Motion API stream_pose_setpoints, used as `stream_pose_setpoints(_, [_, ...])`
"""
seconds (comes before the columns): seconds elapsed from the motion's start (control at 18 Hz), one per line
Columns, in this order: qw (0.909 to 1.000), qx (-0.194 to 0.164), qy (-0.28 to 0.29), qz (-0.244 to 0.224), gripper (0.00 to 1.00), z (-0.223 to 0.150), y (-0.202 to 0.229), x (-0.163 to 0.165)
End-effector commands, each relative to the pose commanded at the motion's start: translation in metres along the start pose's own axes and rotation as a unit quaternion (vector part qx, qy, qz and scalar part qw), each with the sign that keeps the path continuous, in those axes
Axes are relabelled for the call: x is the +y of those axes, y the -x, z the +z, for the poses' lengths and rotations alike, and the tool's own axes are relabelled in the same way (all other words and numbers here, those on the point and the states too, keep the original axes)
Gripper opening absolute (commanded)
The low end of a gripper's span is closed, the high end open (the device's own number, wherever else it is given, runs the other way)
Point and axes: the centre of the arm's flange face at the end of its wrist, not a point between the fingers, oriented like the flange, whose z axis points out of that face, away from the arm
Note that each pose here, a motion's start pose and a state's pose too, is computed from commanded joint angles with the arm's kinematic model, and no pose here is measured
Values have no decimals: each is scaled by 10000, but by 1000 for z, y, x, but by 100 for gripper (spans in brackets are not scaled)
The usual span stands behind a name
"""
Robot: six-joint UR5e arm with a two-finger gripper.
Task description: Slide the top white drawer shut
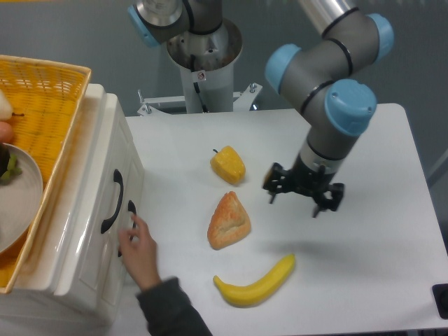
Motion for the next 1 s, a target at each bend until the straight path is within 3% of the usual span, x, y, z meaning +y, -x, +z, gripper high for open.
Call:
stream_pose_setpoints(0.11, [9957,58,138,919,100,10,14,22])
stream_pose_setpoints(0.17, [9930,95,291,1141,100,18,16,25])
stream_pose_setpoints(0.33, [9900,60,617,1266,100,23,18,26])
stream_pose_setpoints(1.0, [9873,18,804,1368,100,27,34,32])
